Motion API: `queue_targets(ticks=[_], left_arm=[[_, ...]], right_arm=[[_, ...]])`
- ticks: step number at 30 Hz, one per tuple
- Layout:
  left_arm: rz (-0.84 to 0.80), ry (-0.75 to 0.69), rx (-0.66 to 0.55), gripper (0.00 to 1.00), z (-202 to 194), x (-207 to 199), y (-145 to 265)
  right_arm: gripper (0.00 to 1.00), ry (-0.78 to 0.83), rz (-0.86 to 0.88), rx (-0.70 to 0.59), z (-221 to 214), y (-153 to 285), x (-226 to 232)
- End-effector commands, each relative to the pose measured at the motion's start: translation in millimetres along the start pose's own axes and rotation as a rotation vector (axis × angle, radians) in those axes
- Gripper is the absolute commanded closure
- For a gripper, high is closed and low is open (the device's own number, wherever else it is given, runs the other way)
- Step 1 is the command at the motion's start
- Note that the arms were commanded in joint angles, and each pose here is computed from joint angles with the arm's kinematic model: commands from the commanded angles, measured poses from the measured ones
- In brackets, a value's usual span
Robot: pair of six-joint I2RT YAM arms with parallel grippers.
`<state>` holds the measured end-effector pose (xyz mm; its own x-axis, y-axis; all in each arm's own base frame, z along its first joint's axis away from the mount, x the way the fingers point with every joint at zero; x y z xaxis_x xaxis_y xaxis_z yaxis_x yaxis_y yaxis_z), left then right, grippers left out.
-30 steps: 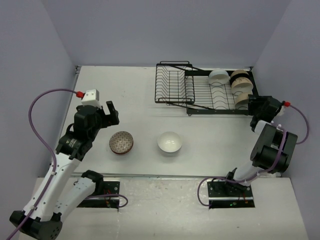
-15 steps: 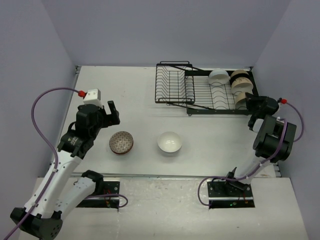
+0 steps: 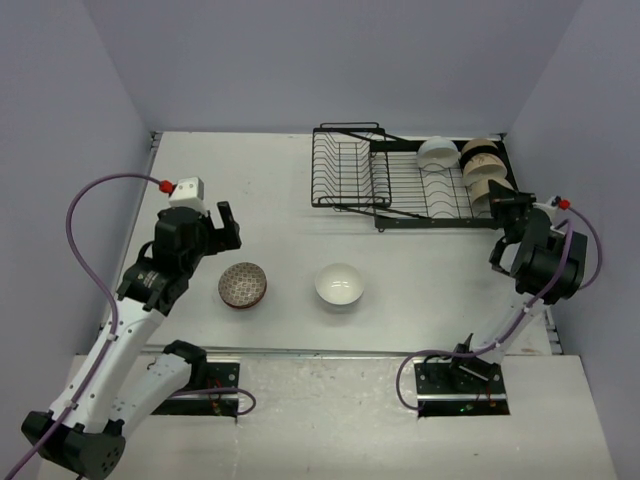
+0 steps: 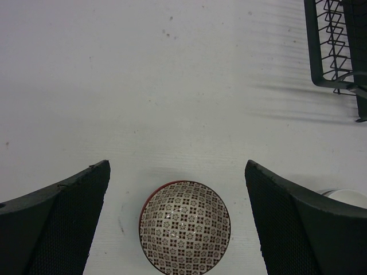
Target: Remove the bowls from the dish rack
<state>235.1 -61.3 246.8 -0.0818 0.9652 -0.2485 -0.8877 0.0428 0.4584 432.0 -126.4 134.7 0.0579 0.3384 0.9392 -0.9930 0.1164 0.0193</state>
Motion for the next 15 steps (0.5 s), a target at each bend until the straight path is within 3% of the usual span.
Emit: queue_targets(ticks=[1, 15], left_arm=[[-0.027, -0.021, -0.023, 0.00, 9.1, -3.7, 1.4], [-0.030, -0.023, -0.014, 0.00, 8.0, -2.8, -1.3]], right_arm=[[1.00, 0.032, 0.344, -0.019, 9.3, 1.6, 48.8], [1.00, 0.178, 0.497, 0.044, 13.0, 5.1, 93.4]])
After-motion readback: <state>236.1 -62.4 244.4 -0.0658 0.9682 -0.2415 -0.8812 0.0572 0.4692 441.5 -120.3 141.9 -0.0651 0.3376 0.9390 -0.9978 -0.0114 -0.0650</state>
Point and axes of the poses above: each gripper's point midway between its finger pads, its own y axis back along the fingers, its own x axis along the line the jaws close on, z = x × y, the point moved 4 cm from there along y, back along the fingers, and after that the axes turned 4 degrees about y, right-handed, at the moved point
